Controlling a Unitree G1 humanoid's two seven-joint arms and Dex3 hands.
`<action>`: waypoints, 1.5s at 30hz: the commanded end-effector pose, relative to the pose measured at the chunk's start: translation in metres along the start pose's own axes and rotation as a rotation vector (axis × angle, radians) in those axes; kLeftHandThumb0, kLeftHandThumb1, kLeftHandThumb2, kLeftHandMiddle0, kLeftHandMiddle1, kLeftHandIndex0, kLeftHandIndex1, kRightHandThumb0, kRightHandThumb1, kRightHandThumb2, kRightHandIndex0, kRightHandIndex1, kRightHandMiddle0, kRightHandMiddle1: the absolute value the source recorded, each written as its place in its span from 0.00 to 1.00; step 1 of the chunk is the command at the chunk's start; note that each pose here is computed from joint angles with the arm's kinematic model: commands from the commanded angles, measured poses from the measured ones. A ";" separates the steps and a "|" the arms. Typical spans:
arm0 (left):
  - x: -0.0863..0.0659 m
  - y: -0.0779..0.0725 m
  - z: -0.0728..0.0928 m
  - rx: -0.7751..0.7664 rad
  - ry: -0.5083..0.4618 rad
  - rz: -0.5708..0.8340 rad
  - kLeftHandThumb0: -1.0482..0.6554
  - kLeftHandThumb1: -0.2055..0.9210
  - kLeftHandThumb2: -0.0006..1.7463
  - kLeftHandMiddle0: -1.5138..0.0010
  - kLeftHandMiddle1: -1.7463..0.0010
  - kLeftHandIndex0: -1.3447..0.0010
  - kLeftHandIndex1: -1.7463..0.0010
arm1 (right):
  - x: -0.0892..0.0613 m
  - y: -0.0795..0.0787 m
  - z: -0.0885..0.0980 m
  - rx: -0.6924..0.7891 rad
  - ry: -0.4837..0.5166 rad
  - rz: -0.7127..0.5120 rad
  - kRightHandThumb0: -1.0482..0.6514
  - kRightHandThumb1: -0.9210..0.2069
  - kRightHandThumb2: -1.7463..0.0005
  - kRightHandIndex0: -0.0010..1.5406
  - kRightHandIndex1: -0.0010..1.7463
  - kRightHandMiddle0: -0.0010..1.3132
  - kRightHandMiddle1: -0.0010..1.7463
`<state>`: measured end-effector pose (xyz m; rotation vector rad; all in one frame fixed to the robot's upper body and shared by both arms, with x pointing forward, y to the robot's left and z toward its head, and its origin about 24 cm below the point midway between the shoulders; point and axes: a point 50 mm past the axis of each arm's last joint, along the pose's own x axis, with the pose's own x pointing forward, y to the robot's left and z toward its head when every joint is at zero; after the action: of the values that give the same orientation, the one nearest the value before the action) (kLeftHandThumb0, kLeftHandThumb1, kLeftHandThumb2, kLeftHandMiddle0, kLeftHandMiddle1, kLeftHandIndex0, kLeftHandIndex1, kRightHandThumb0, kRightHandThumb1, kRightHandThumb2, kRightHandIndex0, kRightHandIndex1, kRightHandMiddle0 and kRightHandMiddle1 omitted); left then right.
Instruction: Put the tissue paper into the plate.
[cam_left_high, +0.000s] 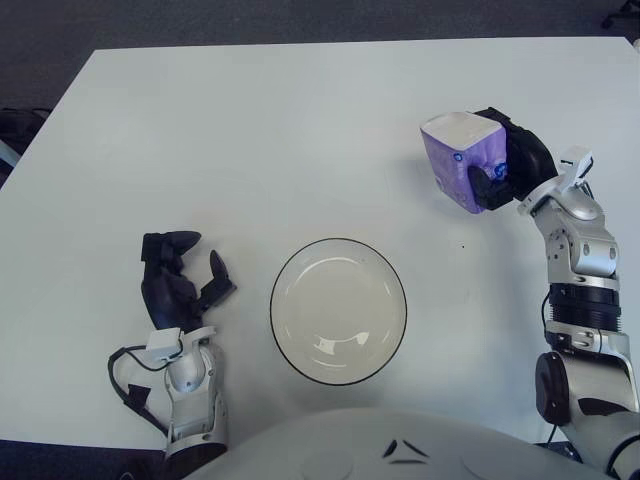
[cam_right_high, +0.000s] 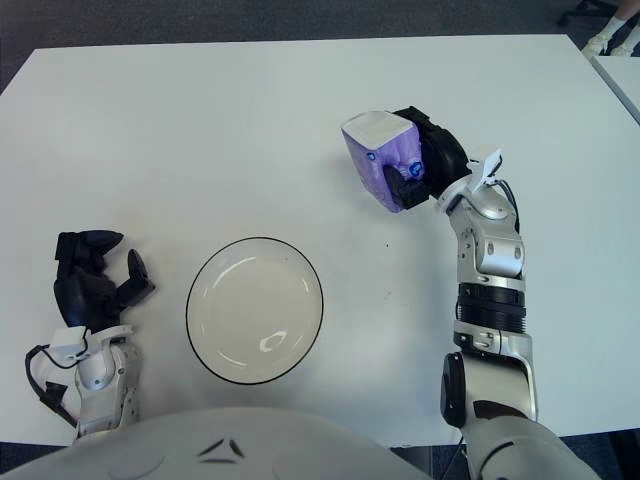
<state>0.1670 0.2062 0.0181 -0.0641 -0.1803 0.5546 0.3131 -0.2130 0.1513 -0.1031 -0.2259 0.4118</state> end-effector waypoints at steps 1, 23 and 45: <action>-0.017 0.006 -0.030 0.048 0.161 0.013 0.61 0.44 0.75 0.55 0.10 0.67 0.00 | -0.002 0.010 0.005 -0.088 -0.069 0.047 0.62 0.88 0.00 0.57 0.99 0.53 1.00; -0.014 0.004 -0.029 0.041 0.155 0.017 0.61 0.43 0.75 0.55 0.10 0.66 0.00 | -0.005 0.111 0.033 -0.284 -0.565 0.348 0.62 0.89 0.00 0.60 0.97 0.52 1.00; -0.013 0.001 -0.027 0.064 0.141 0.011 0.61 0.44 0.74 0.54 0.11 0.68 0.00 | -0.009 0.130 0.041 -0.552 -0.606 0.822 0.62 0.89 0.00 0.61 0.95 0.52 1.00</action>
<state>0.1738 0.2055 0.0203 -0.0662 -0.1920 0.5598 0.2489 -0.0981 0.1668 -0.5819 -0.8636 1.1561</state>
